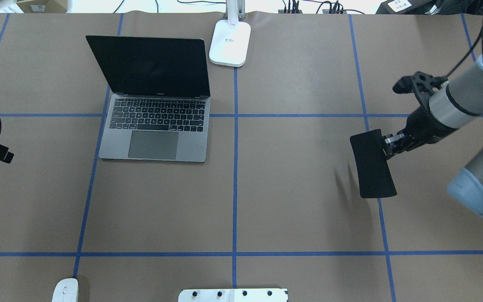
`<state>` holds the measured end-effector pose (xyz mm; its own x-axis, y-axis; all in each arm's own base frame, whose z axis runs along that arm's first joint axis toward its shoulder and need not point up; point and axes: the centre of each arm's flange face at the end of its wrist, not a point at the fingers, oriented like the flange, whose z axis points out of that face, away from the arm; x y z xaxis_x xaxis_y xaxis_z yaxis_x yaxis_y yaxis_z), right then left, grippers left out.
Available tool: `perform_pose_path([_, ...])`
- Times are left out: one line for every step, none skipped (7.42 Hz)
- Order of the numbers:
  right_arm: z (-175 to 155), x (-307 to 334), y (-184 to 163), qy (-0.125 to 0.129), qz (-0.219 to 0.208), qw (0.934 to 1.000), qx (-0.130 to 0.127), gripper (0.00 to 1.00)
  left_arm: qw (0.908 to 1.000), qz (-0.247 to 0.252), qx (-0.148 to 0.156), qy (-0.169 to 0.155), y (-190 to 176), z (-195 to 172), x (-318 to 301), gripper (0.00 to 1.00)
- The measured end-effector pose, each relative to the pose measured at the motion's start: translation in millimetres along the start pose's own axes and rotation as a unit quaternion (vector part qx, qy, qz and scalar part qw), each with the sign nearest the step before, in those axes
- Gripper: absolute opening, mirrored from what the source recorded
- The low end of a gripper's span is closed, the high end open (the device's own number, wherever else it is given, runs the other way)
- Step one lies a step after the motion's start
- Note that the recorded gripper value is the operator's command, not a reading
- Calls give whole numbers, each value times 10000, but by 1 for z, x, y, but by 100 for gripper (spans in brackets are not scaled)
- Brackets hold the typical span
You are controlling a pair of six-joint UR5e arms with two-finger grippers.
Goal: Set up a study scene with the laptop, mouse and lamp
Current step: 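Lift the mouse pad and carry it toward the laptop with the right gripper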
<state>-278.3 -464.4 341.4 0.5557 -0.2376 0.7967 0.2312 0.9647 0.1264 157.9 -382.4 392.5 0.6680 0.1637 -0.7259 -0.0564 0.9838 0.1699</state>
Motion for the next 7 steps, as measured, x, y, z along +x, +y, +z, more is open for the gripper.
perform_pose_path([-15,-17,-31,177,-74,9998,-80,11,9997,-226,39,111,16,6,-5,100])
perform_pose_path([-23,-29,-63,306,-85,9994,-159,11,9988,-418,63,257,32,13,-6,100])
perform_pose_path([-22,-41,-102,373,-19,9989,-266,11,9975,-602,62,369,44,22,-1,100])
perform_pose_path([-18,-56,-141,394,67,9985,-379,11,9964,-751,52,398,52,30,6,100])
perform_pose_path([-14,-72,-173,388,135,9980,-485,11,9959,-822,38,384,57,37,12,100])
perform_pose_path([-15,-88,-193,356,169,9976,-566,11,9957,-843,16,376,59,41,15,100])
perform_pose_path([-21,-107,-203,311,187,9973,-631,11,9957,-846,-1,373,60,43,17,100])
